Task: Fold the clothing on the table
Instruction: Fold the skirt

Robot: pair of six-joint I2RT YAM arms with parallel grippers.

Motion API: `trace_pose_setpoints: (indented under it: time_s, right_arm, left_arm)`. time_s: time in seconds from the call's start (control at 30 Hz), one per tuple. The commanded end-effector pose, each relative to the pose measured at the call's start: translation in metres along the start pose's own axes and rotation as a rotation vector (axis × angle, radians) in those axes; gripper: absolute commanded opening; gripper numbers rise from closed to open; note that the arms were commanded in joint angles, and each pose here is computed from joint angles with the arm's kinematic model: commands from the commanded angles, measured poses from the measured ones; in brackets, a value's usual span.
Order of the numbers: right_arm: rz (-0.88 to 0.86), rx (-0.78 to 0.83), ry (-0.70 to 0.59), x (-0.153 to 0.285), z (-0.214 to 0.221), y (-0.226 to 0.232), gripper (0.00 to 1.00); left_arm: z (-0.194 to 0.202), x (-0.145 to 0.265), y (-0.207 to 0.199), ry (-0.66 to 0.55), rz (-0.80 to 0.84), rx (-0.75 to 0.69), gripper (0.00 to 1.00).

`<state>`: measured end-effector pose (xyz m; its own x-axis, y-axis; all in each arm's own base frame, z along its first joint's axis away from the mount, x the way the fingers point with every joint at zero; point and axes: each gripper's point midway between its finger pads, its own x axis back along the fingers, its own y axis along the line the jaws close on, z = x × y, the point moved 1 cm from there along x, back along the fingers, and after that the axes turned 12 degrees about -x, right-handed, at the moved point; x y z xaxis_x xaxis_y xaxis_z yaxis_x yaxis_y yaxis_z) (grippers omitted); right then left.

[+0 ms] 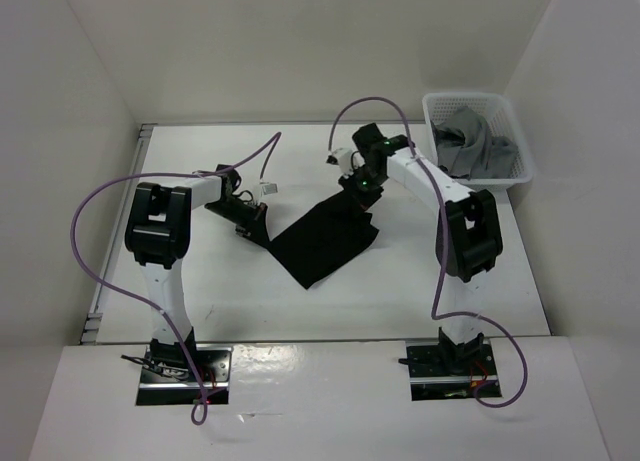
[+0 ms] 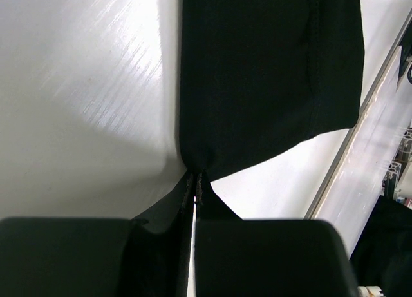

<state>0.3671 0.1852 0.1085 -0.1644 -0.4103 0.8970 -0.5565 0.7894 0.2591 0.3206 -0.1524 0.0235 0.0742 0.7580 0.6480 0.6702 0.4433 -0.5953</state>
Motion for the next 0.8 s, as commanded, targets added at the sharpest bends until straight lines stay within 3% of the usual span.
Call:
trace_pose_setpoints:
  time_s: [0.0,0.77]
  right_arm:
    - [0.072,0.083,0.002,0.016,-0.007,0.032,0.00]
    - [-0.060,0.356,0.169,-0.041,0.006,0.151,0.00]
  left_arm:
    - [-0.004,-0.001,-0.001,-0.008,0.023,-0.011,0.00]
    - [-0.009,-0.001,0.001,-0.019,0.026,-0.010,0.01]
